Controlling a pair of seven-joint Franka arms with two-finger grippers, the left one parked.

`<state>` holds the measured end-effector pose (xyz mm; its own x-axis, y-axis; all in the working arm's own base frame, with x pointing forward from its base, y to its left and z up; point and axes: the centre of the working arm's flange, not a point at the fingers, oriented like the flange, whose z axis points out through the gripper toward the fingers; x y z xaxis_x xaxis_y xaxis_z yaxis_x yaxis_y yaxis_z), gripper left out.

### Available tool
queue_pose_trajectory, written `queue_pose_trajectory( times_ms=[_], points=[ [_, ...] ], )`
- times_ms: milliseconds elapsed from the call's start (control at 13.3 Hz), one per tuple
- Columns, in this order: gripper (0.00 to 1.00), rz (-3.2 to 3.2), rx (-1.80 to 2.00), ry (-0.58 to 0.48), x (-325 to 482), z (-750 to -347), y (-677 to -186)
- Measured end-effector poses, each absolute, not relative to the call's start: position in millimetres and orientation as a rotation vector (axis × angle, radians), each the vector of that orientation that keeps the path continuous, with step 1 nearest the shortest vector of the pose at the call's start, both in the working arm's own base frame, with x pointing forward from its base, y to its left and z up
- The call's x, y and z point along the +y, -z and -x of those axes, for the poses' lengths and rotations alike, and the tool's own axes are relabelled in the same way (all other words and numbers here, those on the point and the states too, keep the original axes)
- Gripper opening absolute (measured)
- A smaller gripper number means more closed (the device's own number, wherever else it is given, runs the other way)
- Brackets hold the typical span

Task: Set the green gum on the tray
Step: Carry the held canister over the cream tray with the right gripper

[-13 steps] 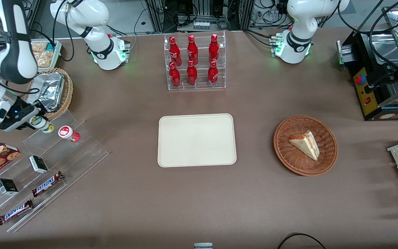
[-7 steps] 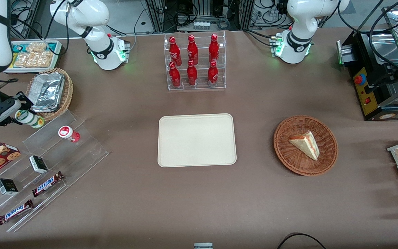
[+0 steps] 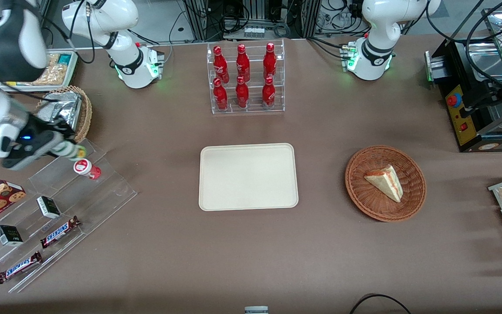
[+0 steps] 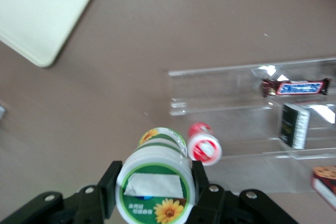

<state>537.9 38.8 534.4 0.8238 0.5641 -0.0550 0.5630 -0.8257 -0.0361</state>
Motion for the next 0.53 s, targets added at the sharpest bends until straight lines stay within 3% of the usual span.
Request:
queue_pose_trajectory(
  times_ms=[527],
  points=[
    [0.59,3.036,-0.579,-0.153,213.5,-522.2,-503.5]
  ],
)
